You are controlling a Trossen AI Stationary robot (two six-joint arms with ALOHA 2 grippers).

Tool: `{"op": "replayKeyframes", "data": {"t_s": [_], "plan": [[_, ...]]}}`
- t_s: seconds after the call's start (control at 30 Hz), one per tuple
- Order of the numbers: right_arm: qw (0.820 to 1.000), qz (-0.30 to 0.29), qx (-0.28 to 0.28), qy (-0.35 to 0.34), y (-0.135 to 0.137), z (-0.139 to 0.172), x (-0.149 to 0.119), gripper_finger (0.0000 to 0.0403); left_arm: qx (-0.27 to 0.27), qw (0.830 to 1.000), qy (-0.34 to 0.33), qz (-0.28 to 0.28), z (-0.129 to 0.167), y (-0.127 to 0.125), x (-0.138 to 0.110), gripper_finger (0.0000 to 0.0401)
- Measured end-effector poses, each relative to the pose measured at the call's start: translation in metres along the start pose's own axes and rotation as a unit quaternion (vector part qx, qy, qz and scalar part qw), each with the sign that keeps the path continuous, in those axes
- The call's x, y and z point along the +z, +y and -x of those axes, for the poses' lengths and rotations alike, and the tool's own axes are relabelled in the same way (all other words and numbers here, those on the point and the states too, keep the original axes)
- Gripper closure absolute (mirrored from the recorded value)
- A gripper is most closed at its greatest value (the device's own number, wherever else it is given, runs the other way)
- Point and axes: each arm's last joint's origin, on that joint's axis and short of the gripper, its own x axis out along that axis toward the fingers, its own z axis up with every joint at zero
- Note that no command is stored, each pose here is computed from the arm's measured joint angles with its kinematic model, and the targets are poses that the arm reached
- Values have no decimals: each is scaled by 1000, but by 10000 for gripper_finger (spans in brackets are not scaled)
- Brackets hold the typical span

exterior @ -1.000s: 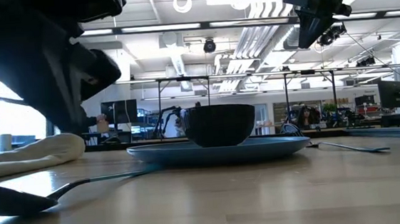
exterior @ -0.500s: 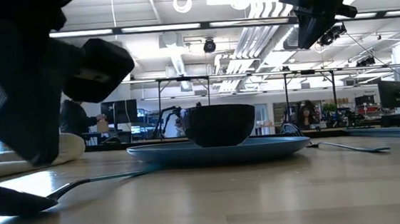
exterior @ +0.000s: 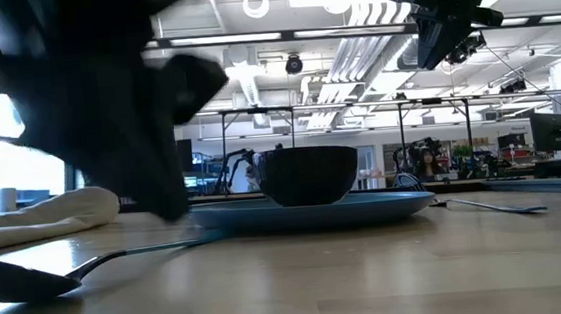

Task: Set table place
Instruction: Put the blue spoon into the black bowl

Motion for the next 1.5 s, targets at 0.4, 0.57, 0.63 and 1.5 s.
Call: {"op": "replayKeyframes", "data": {"t_s": [0.4, 0.57, 0.63, 1.5], "plan": [[1000, 7, 11, 1, 2, 0, 0, 334, 31, 997, 59, 27, -16, 31, -12, 401], [1000, 12, 12, 1, 2, 0, 0, 334, 29, 996, 72, 37, -16, 33, -15, 401], [1000, 12, 12, 1, 2, 0, 0, 334, 31, 995, 87, 46, -14, 33, -17, 401], [999, 26, 22, 6, 3, 0, 1, 334, 12, 971, 207, 117, 6, 24, -38, 401]]}}
